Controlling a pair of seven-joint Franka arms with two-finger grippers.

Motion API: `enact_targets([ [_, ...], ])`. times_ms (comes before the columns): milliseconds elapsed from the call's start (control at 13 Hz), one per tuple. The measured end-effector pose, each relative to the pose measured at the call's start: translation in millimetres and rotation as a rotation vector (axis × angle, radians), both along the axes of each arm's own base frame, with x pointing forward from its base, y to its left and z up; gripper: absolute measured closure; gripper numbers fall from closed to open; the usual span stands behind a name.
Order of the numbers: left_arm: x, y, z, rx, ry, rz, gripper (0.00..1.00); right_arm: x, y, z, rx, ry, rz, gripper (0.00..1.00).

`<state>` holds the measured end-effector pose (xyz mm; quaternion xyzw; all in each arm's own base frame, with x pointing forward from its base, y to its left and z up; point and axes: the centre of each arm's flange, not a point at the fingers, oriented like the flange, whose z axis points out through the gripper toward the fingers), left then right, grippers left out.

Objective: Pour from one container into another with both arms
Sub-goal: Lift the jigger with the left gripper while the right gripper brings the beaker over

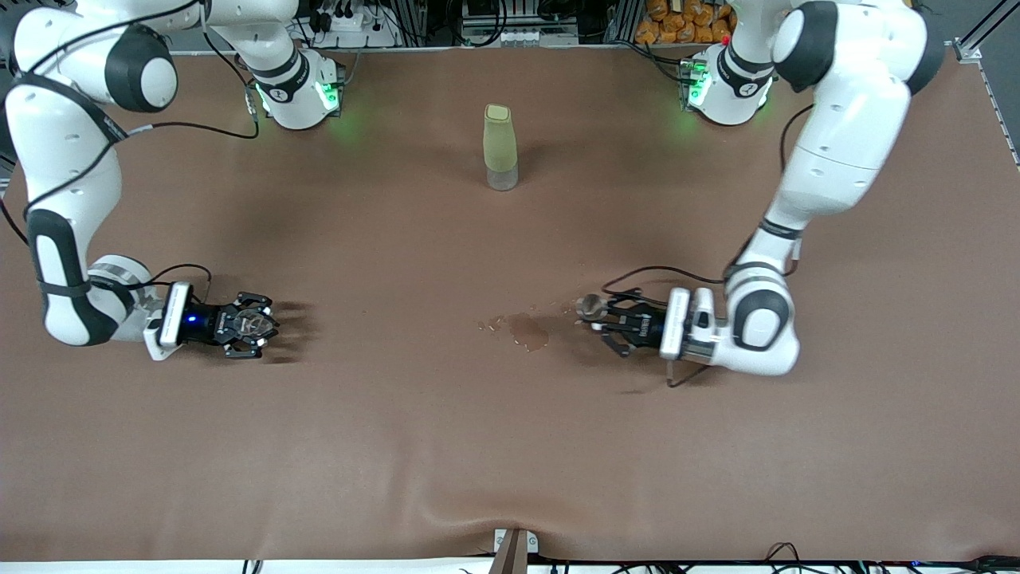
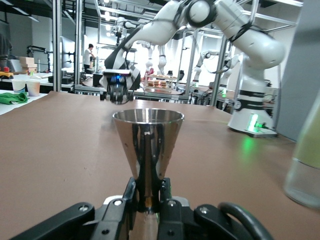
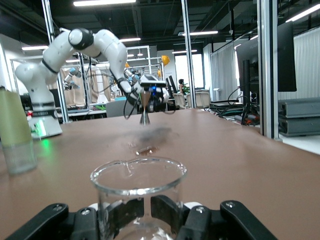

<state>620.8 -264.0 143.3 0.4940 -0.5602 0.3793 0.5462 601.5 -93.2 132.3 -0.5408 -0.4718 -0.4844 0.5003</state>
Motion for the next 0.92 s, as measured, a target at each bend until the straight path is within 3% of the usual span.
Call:
enact_targets([
  [385, -18, -78, 3, -0.01, 0.009, 0.073, 0.79, 25, 30, 116, -0.02, 0.073, 0.038, 0.85],
  [692, -19, -113, 13, 0.036, -0.044, 0.095, 0.79, 8, 54, 207, -0.057, 0.106, 0.005, 0.85],
  [923, -24, -132, 16, 0.026, -0.043, 0.13, 0.79, -9, 76, 231, -0.054, 0.105, -0.026, 0.85],
])
